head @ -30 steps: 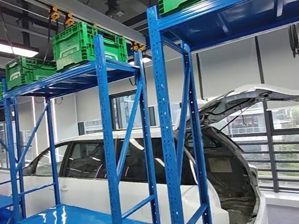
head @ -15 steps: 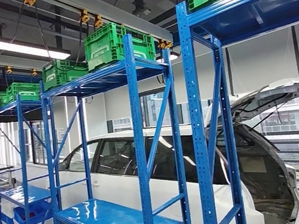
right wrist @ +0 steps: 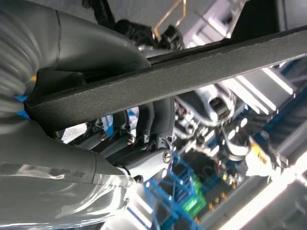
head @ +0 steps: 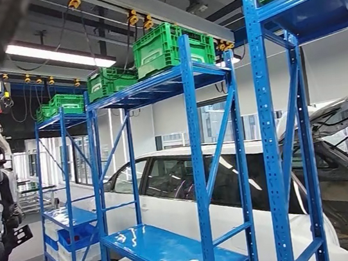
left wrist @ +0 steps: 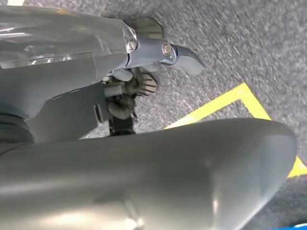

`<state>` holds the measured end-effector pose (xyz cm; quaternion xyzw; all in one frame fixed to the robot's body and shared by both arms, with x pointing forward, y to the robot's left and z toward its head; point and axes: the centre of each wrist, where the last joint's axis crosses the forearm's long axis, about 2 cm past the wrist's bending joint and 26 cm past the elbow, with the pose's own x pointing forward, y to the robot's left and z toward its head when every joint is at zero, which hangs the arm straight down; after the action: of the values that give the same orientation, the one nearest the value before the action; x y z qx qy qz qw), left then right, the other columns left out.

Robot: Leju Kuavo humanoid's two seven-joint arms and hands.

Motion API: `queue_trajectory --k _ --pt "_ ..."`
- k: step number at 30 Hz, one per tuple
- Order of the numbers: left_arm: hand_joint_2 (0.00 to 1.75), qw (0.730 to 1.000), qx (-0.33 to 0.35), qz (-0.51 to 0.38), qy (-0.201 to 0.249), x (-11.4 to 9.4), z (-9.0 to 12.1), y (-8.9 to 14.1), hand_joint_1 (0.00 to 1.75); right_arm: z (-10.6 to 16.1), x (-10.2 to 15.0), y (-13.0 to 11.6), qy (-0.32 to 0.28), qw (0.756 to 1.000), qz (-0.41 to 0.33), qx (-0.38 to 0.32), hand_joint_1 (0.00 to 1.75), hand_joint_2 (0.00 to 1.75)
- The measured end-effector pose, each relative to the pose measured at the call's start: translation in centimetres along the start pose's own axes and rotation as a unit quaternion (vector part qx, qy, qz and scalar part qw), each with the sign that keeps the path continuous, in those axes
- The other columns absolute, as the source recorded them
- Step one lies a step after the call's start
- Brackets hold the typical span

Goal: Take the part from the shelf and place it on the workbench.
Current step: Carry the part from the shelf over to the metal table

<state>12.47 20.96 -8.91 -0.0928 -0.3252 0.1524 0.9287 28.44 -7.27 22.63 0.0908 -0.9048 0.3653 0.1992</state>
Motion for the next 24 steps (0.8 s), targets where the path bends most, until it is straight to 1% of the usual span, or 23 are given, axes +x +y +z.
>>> queue_trajectory --k 9,24 --pt "1.75 1.000 0.001 0.000 0.002 -0.18 0.08 0.07 0.00 0.40 -0.09 0.07 0.004 1.000 0.000 0.003 1.75 1.75" --pt "1.75 1.000 0.000 0.003 0.003 -0.24 0.10 -0.07 0.00 0.27 0.05 0.05 0.001 1.000 0.001 0.000 1.75 1.75"
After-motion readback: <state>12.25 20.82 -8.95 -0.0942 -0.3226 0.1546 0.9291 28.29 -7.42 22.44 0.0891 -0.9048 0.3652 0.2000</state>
